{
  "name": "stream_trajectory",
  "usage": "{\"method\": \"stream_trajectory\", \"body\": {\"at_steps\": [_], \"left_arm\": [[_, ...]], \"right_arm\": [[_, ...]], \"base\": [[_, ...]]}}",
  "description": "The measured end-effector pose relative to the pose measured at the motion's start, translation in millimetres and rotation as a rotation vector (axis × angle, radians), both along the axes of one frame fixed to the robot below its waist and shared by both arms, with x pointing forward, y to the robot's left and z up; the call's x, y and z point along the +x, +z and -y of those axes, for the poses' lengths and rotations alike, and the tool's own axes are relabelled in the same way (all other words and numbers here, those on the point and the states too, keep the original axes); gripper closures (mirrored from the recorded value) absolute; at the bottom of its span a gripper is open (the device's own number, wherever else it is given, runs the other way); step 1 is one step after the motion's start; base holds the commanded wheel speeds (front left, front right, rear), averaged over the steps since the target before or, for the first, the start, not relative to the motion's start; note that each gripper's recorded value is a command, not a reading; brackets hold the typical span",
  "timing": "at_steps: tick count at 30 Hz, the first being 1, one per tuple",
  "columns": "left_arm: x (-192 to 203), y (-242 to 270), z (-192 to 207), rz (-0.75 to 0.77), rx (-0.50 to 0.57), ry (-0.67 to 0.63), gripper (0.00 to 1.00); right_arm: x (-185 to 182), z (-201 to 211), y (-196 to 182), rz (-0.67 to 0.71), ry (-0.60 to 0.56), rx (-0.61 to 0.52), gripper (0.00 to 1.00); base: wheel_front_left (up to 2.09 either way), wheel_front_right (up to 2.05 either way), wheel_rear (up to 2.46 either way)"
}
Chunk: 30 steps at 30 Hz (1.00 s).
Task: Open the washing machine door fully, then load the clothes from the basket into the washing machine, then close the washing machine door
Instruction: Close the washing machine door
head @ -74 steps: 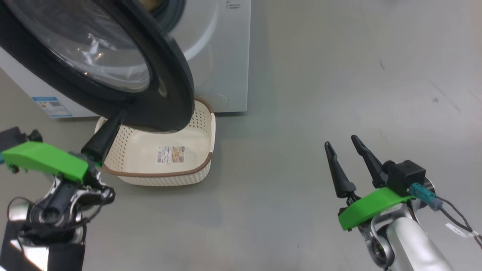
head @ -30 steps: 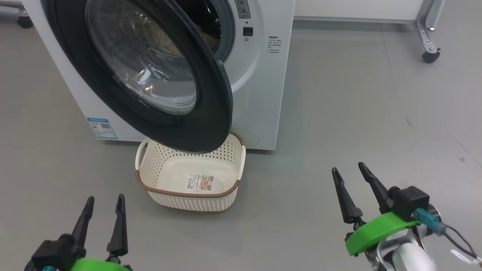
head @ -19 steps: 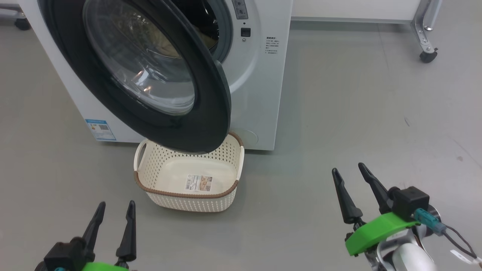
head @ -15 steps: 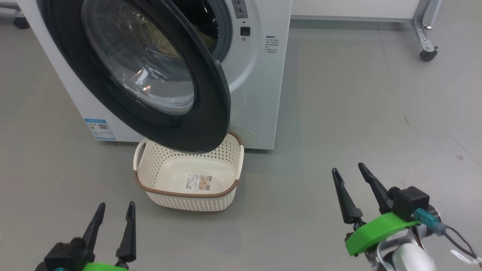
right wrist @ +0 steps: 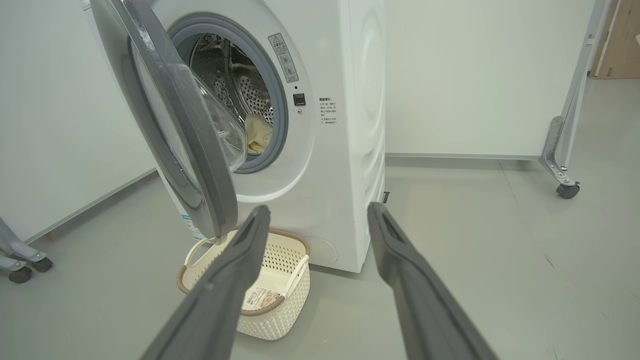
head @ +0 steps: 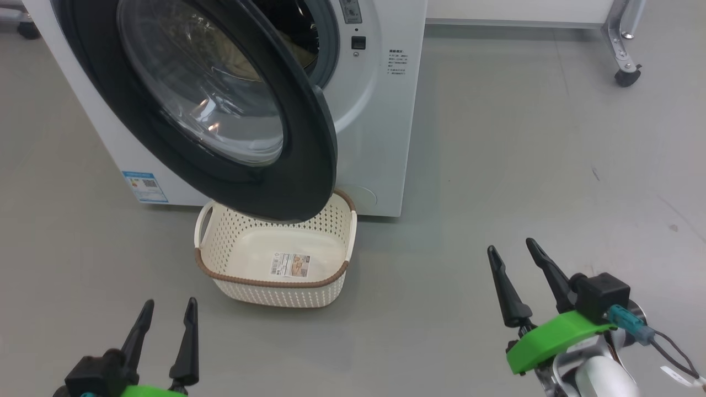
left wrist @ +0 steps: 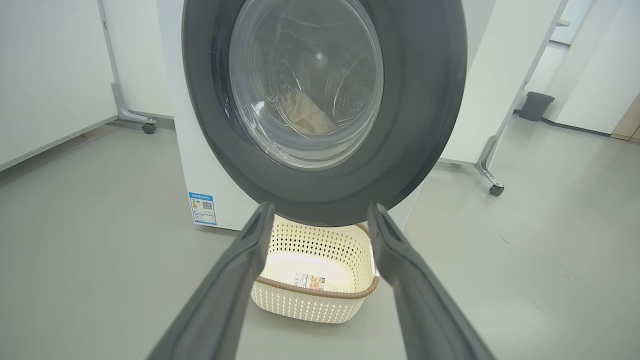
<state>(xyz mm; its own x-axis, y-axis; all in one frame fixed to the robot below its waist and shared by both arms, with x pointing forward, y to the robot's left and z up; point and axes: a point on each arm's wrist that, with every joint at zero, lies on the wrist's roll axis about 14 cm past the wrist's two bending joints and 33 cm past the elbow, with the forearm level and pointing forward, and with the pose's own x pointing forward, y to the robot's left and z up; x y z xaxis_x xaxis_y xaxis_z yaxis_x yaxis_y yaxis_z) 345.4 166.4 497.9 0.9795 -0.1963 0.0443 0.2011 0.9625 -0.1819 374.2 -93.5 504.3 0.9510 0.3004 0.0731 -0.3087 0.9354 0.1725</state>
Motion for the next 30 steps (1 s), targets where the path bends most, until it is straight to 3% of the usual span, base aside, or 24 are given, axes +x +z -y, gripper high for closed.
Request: {"method": "stream_trajectory", "body": {"at_steps": [19, 20, 21, 23, 24, 30], "left_arm": [[-1.0, -2.4, 2.2, -0.008, 0.001, -0.007, 0.0], [-1.1, -2.8, 2.4, -0.009, 0.001, -0.007, 0.0], [-1.2, -3.1, 2.6, -0.01, 0.001, -0.008, 0.0], [-1.3, -3.5, 2.7, -0.011, 0.001, -0.008, 0.0], [-1.2, -3.8, 2.7, -0.012, 0.001, -0.008, 0.0], [2.2, -8.2, 4.1, -0.027, 0.001, -0.011, 0.0]], "right_arm": [[0.5, 1.3, 0.4, 0.001, -0.005, 0.001, 0.0], [0.5, 0.9, -0.7, -0.002, -0.003, 0.0, 0.04], [0.6, 0.6, -1.9, -0.006, -0.002, 0.0, 0.27], [0.8, 0.3, -2.4, -0.008, -0.002, 0.0, 0.82], [1.3, 0.5, -2.8, -0.009, -0.003, 0.001, 1.0], [8.0, 4.9, -8.9, -0.036, -0.022, 0.04, 1.0]], "base": [[0.0, 0.0, 0.0], [0.0, 0.0, 0.0], [0.0, 0.0, 0.0], [0.0, 0.0, 0.0], [0.0, 0.0, 0.0], [0.0, 0.0, 0.0]]}}
